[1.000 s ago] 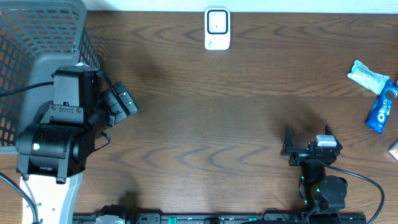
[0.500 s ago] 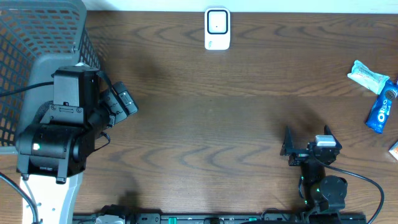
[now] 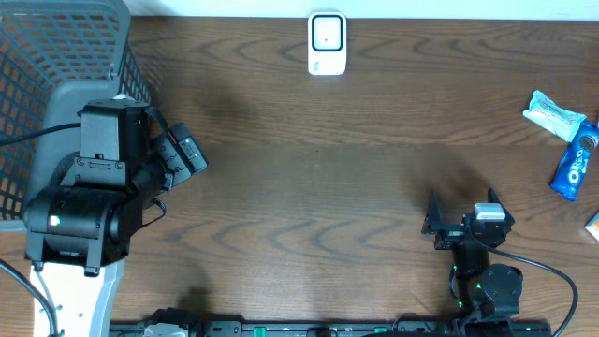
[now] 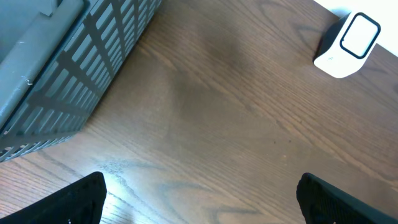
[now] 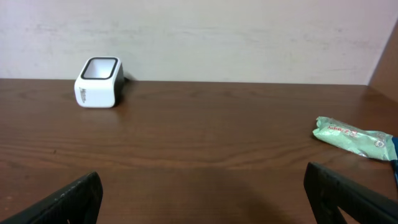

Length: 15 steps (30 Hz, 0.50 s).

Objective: Scan the item barcode

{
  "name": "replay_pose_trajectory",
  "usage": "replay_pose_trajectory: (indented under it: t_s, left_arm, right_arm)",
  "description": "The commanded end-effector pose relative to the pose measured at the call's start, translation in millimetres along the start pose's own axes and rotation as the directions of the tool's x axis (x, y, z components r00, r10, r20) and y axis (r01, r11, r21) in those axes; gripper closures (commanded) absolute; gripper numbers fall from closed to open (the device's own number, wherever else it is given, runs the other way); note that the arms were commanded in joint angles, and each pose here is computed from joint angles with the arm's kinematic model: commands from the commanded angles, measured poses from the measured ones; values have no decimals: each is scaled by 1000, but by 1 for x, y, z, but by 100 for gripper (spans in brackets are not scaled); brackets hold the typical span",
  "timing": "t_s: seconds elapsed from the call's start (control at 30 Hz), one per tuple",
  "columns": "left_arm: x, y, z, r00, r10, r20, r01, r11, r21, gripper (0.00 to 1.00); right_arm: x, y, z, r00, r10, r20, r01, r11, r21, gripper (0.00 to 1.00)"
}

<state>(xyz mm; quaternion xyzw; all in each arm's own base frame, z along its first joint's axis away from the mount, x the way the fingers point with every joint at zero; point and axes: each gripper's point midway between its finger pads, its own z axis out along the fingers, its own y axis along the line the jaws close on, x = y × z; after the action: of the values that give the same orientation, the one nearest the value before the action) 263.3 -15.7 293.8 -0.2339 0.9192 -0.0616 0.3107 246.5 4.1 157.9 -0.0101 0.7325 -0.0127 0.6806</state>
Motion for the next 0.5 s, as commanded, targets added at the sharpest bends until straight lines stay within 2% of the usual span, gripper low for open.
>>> replay_pose_trajectory:
  t_s: [0.0, 0.17, 0.27, 0.47]
  left_arm:
    - [-3, 2, -1, 1000, -2, 11, 2, 1000, -10, 2]
    - [-3, 2, -1, 1000, 2, 11, -2, 1000, -11, 2]
    - [-10, 14, -2, 994, 102, 45, -97, 991, -86, 2]
    - [0, 21, -2, 994, 108, -1, -108, 988, -109, 2]
  right_arm:
    - [0, 0, 0, 1000, -11, 3, 11, 1000, -1, 1]
    - [0, -1, 0, 1000, -11, 3, 11, 1000, 0, 1]
    - [0, -1, 0, 1000, -11, 3, 11, 1000, 0, 1]
    - [0, -1, 0, 1000, -11, 3, 11, 1000, 0, 1]
